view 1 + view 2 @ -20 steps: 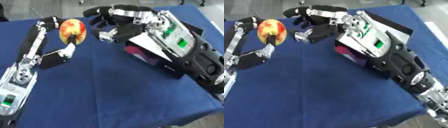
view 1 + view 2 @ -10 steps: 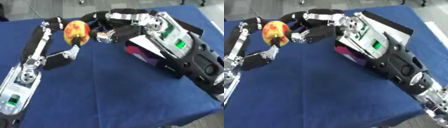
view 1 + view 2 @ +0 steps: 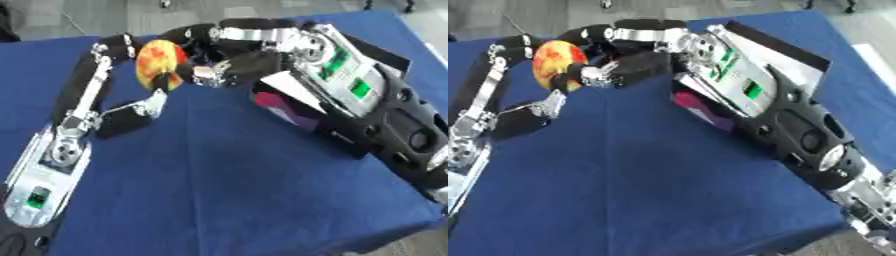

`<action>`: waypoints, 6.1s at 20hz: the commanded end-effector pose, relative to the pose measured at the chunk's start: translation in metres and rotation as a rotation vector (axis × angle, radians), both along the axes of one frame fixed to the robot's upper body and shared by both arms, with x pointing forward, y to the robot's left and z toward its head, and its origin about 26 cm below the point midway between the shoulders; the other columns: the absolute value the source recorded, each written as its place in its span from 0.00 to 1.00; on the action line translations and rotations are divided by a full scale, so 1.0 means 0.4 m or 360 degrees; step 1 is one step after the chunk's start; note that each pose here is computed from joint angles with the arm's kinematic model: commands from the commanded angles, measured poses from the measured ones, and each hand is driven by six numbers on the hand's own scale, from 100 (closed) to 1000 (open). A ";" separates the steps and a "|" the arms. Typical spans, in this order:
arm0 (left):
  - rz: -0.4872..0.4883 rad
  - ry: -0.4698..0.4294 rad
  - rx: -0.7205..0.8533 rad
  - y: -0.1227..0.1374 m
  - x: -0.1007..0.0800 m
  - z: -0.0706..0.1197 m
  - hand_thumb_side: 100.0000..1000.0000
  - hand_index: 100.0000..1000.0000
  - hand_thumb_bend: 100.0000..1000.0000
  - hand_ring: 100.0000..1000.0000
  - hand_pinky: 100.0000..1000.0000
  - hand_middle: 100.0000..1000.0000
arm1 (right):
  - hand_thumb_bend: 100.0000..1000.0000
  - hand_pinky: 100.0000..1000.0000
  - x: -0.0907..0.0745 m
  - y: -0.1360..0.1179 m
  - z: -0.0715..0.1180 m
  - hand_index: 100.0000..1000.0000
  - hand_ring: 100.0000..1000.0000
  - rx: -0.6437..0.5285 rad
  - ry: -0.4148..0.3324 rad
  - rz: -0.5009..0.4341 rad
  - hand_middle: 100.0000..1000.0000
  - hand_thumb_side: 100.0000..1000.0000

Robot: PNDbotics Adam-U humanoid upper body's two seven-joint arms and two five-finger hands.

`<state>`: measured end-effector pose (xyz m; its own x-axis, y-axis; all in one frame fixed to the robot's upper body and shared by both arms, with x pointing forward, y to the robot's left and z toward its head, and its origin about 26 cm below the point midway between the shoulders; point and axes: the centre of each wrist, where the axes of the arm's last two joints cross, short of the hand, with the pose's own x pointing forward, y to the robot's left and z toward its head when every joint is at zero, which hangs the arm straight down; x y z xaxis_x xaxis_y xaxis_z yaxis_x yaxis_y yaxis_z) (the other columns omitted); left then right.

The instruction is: Pick up the objects with one hand, pass them to the other hand, and then place them into the box on the other side of the table.

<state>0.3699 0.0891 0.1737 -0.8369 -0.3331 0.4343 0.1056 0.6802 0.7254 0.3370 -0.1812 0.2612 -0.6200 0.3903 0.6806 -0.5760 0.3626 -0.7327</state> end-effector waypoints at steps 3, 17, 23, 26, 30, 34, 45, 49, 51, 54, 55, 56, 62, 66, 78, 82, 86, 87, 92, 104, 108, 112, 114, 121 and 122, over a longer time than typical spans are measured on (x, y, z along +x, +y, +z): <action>-0.0039 -0.0061 -0.0035 -0.020 -0.005 0.032 0.30 0.51 0.00 0.60 0.76 0.57 | 0.00 0.92 -0.007 -0.005 0.019 1.00 0.95 -0.0021 -0.0041 -0.0004 1.00 0.47; -0.0112 -0.0116 -0.0088 -0.033 -0.029 0.058 0.30 0.52 0.00 0.60 0.76 0.57 | 0.00 0.88 -0.006 -0.008 0.019 0.73 0.78 0.0045 -0.0037 -0.0167 0.79 0.20; -0.0122 -0.0110 -0.0101 -0.038 -0.029 0.057 0.28 0.53 0.00 0.60 0.76 0.56 | 0.00 0.86 -0.008 -0.006 0.016 0.57 0.70 0.0107 -0.0078 -0.0224 0.60 0.19; -0.0117 -0.0107 -0.0102 -0.038 -0.028 0.055 0.25 0.53 0.00 0.59 0.76 0.56 | 0.00 0.86 -0.008 -0.007 0.014 0.55 0.70 0.0134 -0.0072 -0.0237 0.59 0.18; -0.0117 -0.0104 -0.0116 -0.040 -0.028 0.055 0.19 0.53 0.00 0.59 0.76 0.56 | 0.00 0.86 -0.010 -0.007 0.012 0.54 0.70 0.0155 -0.0054 -0.0223 0.58 0.19; -0.0116 -0.0093 -0.0113 -0.039 -0.027 0.051 0.09 0.54 0.00 0.59 0.76 0.56 | 0.00 0.85 -0.014 -0.006 0.012 0.53 0.69 0.0158 -0.0046 -0.0193 0.58 0.12; 0.0013 -0.0057 -0.0086 -0.023 -0.011 0.024 0.58 0.75 0.36 0.68 0.80 0.68 | 0.00 0.85 -0.012 -0.021 0.017 0.49 0.70 0.0204 -0.0011 -0.0243 0.55 0.09; 0.0061 -0.0033 -0.0033 -0.020 -0.007 0.014 0.63 0.75 0.36 0.68 0.80 0.67 | 0.00 0.85 -0.011 -0.026 0.017 0.48 0.69 0.0227 0.0011 -0.0267 0.55 0.07; 0.0084 -0.0023 -0.0009 -0.017 -0.005 0.011 0.66 0.76 0.38 0.69 0.81 0.68 | 0.00 0.85 -0.011 -0.029 0.017 0.48 0.69 0.0234 0.0014 -0.0278 0.55 0.07; 0.0122 -0.0019 0.0007 -0.011 -0.003 0.008 0.67 0.77 0.40 0.69 0.81 0.68 | 0.00 0.85 -0.010 -0.035 0.018 0.48 0.69 0.0247 0.0014 -0.0301 0.55 0.07; 0.0139 -0.0016 0.0005 -0.009 -0.002 0.007 0.68 0.77 0.39 0.69 0.81 0.68 | 0.00 0.85 -0.010 -0.038 0.019 0.48 0.69 0.0255 0.0016 -0.0312 0.55 0.08; 0.0153 -0.0014 0.0003 -0.007 -0.001 0.005 0.68 0.77 0.39 0.69 0.81 0.68 | 0.00 0.85 -0.009 -0.041 0.019 0.48 0.69 0.0263 0.0018 -0.0321 0.55 0.08; 0.0256 0.0021 -0.0012 0.027 0.008 -0.012 0.66 0.77 0.33 0.69 0.80 0.67 | 0.00 0.85 -0.009 -0.072 0.026 0.50 0.70 0.0311 0.0008 -0.0399 0.56 0.12; 0.0340 0.0052 -0.0028 0.063 0.014 -0.028 0.67 0.76 0.30 0.68 0.80 0.67 | 0.00 0.85 -0.011 -0.110 0.033 0.51 0.70 0.0361 -0.0014 -0.0491 0.57 0.15; 0.0542 0.0096 -0.0046 0.155 0.016 -0.038 0.57 0.74 0.08 0.67 0.80 0.65 | 0.00 0.85 -0.042 -0.274 0.002 0.52 0.70 0.0472 -0.0086 -0.0925 0.58 0.18; 0.0566 0.0102 -0.0052 0.170 0.010 -0.028 0.56 0.74 0.07 0.67 0.81 0.65 | 0.00 0.85 -0.036 -0.330 -0.023 0.52 0.70 0.0471 -0.0117 -0.1104 0.58 0.17; 0.0596 0.0104 -0.0057 0.185 0.008 -0.026 0.54 0.75 0.06 0.67 0.81 0.65 | 0.00 0.85 -0.034 -0.384 -0.046 0.52 0.70 0.0451 -0.0135 -0.1253 0.58 0.16; 0.0606 0.0106 -0.0063 0.188 0.008 -0.026 0.53 0.76 0.04 0.68 0.81 0.66 | 0.00 0.85 -0.033 -0.399 -0.053 0.52 0.70 0.0440 -0.0139 -0.1293 0.58 0.15; 0.0640 0.0131 -0.0116 0.198 0.004 -0.041 0.54 0.76 0.03 0.68 0.81 0.66 | 0.00 0.85 -0.020 -0.460 -0.109 0.52 0.69 0.0397 -0.0139 -0.1500 0.58 0.14; 0.0675 0.0138 -0.0196 0.212 0.001 -0.047 0.54 0.74 0.02 0.67 0.81 0.66 | 0.00 0.85 -0.010 -0.554 -0.157 0.56 0.71 0.0301 -0.0084 -0.1667 0.63 0.16; 0.0678 0.0136 -0.0204 0.212 0.002 -0.048 0.54 0.74 0.03 0.68 0.81 0.66 | 0.00 0.87 -0.010 -0.571 -0.162 0.69 0.78 0.0259 -0.0072 -0.1638 0.79 0.13; 0.0684 0.0133 -0.0207 0.214 0.002 -0.047 0.53 0.74 0.03 0.68 0.81 0.66 | 0.00 0.91 -0.013 -0.577 -0.158 0.99 0.96 0.0212 -0.0116 -0.1550 1.00 0.56; 0.0685 0.0132 -0.0210 0.215 0.002 -0.046 0.53 0.74 0.03 0.68 0.81 0.66 | 0.00 0.91 -0.013 -0.583 -0.161 1.00 0.97 0.0212 -0.0150 -0.1544 1.00 0.70; 0.0696 0.0133 -0.0220 0.218 0.002 -0.045 0.53 0.74 0.03 0.68 0.82 0.66 | 0.00 0.92 -0.019 -0.580 -0.152 1.00 0.99 0.0278 -0.0231 -0.1547 1.00 0.69; 0.0699 0.0135 -0.0221 0.219 0.002 -0.045 0.53 0.74 0.03 0.68 0.82 0.66 | 0.00 0.92 -0.020 -0.578 -0.149 1.00 0.99 0.0285 -0.0252 -0.1551 1.00 0.69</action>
<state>0.3705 0.1715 0.1447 -0.5739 -0.5779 0.5803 -0.1311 0.7643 0.6314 0.3319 -0.4073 0.1831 -0.1460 0.6465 0.7488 0.0915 0.7625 -0.6405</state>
